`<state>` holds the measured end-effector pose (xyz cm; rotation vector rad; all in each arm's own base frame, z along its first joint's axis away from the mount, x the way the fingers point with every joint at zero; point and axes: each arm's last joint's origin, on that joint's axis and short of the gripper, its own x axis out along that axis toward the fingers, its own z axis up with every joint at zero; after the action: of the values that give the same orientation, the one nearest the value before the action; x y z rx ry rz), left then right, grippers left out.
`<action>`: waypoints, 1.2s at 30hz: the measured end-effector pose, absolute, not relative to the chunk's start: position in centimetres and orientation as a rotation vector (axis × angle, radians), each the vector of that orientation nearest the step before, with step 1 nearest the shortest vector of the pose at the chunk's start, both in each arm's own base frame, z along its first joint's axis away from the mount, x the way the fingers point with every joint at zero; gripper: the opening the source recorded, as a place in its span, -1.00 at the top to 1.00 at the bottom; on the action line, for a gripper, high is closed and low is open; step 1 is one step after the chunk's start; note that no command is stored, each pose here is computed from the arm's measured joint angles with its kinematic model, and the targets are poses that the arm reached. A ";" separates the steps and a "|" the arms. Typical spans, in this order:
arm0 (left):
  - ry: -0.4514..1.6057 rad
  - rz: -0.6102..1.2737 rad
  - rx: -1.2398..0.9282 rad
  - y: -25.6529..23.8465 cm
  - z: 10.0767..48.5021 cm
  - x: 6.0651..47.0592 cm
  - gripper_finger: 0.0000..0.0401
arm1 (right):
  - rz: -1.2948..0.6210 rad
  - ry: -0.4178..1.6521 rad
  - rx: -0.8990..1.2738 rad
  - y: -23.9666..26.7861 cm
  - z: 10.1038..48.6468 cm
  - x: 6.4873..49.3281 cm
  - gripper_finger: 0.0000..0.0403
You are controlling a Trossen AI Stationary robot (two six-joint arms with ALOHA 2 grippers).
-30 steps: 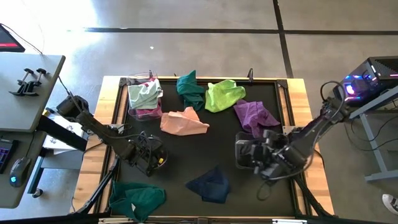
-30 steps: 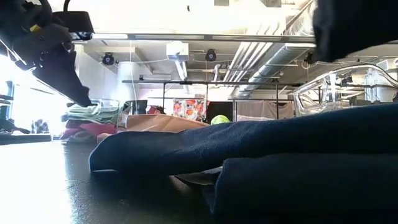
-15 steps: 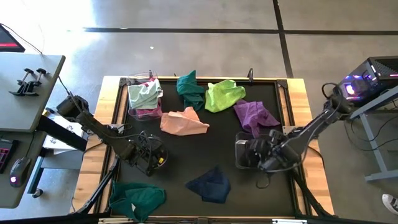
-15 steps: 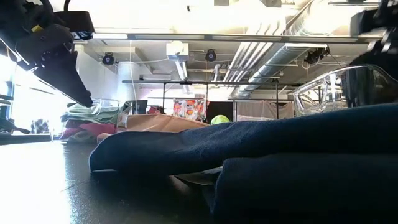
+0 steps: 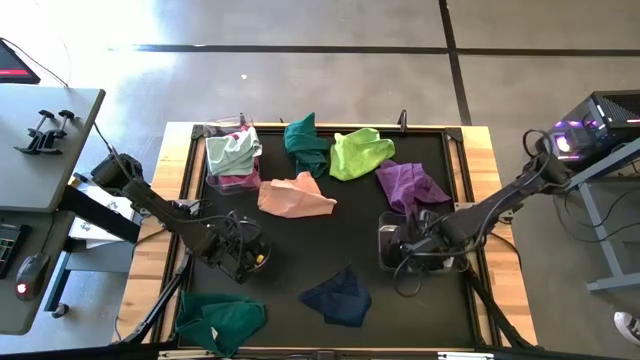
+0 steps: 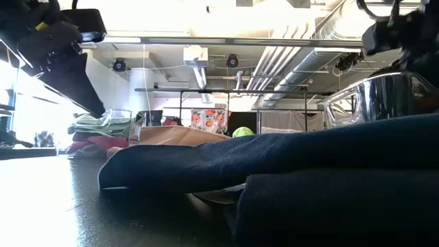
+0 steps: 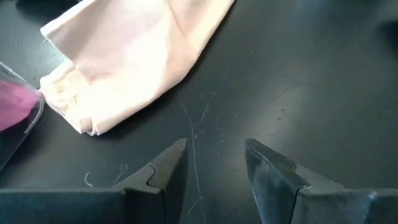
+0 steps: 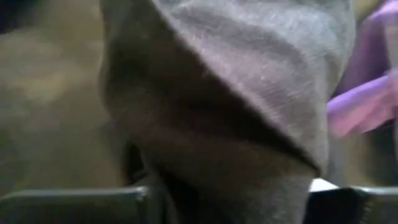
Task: Sort towels by color in basket
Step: Put the black towel into the right transparent bin
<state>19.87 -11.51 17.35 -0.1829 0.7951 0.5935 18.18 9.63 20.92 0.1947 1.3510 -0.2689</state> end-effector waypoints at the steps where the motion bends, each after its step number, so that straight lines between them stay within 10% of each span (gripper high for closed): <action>1: 0.795 0.593 -0.184 -11.5 17.4 19.9 0.28 | -0.247 1.364 0.221 9.8 21.4 18.3 0.36; 19: 0.796 0.593 -0.181 -11.5 17.4 19.9 0.28 | -0.387 1.306 0.107 9.1 22.0 18.2 0.28; 36: 0.796 0.593 -0.184 -11.5 17.4 19.9 0.28 | -0.387 1.435 0.161 9.4 24.5 17.4 -0.31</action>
<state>19.87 -11.51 17.35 -0.1837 0.7963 0.5933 17.41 9.37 24.49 0.1613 1.4347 -0.3872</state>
